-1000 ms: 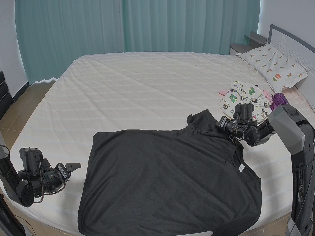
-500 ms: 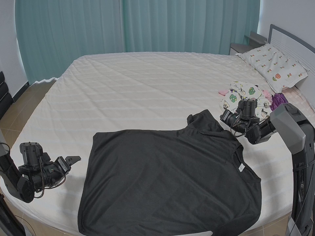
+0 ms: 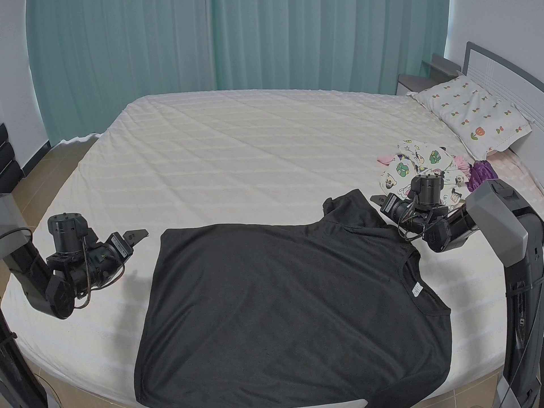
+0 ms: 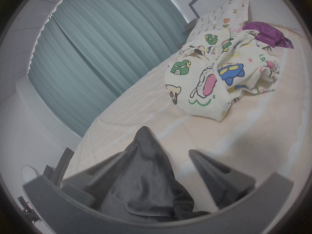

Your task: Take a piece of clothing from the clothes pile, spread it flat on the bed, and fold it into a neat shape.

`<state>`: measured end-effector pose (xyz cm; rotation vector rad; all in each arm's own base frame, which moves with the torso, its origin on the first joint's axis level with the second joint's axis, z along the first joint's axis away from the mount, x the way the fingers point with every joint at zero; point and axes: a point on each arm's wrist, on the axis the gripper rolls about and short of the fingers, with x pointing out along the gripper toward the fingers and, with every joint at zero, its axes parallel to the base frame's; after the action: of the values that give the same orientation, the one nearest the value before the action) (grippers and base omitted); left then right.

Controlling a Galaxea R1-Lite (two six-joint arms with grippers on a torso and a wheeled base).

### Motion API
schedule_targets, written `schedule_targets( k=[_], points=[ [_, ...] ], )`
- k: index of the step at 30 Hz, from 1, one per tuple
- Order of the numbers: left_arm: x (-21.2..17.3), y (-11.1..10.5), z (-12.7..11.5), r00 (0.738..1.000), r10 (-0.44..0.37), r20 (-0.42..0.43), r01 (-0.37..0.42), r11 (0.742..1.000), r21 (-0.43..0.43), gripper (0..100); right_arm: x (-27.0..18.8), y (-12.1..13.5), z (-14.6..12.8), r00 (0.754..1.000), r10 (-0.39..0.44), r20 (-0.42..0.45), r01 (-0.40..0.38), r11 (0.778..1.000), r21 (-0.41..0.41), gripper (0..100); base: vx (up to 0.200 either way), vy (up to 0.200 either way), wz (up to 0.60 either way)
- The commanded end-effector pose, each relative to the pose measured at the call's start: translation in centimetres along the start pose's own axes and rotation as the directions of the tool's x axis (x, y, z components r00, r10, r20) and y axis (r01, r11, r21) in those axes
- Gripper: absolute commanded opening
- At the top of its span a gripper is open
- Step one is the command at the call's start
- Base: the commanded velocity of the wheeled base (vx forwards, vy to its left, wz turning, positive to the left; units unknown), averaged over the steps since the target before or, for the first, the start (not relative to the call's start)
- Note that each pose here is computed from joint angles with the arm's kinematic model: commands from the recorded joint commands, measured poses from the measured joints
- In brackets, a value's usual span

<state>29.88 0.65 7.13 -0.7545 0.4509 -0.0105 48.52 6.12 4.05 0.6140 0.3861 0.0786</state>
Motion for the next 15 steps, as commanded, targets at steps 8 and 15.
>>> schedule_targets(
  k=[8, 15],
  points=[
    [9.0, -3.2, -0.8, 0.998, 0.052, -0.026, -0.051, 0.998, 0.042, 100, 0.1, 0.2, -0.8, 0.998, 0.037, -0.053, -0.037, 0.999, -0.003, 100, 0.0, 0.0, 0.0],
    [9.0, -3.9, -0.8, 0.999, 0.038, -0.025, -0.038, 0.999, 0.002, 100, 1.0, 0.5, -1.0, 0.997, 0.031, -0.075, -0.032, 0.999, -0.008, 100, 0.0, 0.0, 0.0]
  ],
)
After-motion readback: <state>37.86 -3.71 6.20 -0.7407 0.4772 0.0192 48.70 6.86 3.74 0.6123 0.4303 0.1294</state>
